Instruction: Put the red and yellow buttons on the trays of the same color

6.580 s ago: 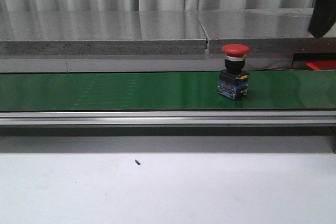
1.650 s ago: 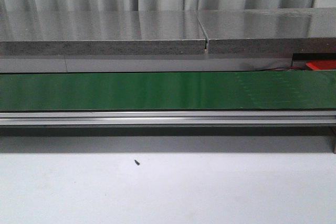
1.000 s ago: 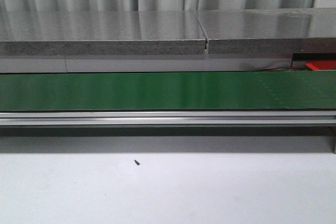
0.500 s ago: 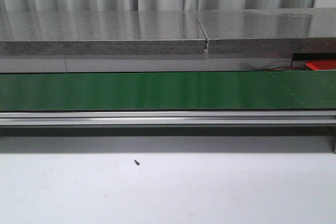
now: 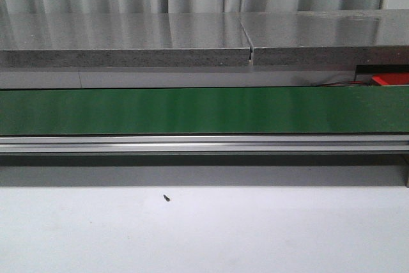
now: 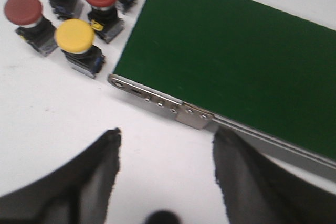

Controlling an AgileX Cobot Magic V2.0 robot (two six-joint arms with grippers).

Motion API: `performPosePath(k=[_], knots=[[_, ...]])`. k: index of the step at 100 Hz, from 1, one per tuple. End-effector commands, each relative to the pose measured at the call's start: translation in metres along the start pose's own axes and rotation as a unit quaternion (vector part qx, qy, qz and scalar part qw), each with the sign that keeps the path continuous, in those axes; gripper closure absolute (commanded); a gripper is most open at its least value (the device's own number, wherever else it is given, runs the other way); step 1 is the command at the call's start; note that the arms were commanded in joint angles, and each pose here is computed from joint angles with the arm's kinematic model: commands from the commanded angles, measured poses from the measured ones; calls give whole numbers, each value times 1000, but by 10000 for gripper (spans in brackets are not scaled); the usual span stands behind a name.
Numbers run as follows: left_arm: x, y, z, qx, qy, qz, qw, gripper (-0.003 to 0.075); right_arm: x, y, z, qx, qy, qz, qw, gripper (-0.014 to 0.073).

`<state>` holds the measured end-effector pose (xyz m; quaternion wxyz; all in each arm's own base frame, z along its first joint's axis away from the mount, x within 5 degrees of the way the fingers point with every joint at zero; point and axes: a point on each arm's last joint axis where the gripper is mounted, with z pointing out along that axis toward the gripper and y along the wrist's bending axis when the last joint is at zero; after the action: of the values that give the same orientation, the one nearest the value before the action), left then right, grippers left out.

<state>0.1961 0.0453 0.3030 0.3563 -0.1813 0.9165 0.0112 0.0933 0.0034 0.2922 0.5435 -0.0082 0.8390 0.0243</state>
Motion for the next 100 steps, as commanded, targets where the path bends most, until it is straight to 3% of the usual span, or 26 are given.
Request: performPosePath(k=[1, 27, 53, 100], knots=[[-25, 10, 1, -14, -35, -29, 999, 161, -13, -1, -3, 5, -41, 1, 999, 662], [-55, 50, 45, -54, 78, -132, 987, 218, -13, -1, -3, 5, -41, 1, 999, 662], [-86, 65, 92, -52, 195, -131, 971, 233, -13, -1, -3, 5, -41, 1, 999, 662], [-106, 75, 155, -44, 256, -140, 955, 262, -13, -1, -3, 5, -41, 1, 999, 662]])
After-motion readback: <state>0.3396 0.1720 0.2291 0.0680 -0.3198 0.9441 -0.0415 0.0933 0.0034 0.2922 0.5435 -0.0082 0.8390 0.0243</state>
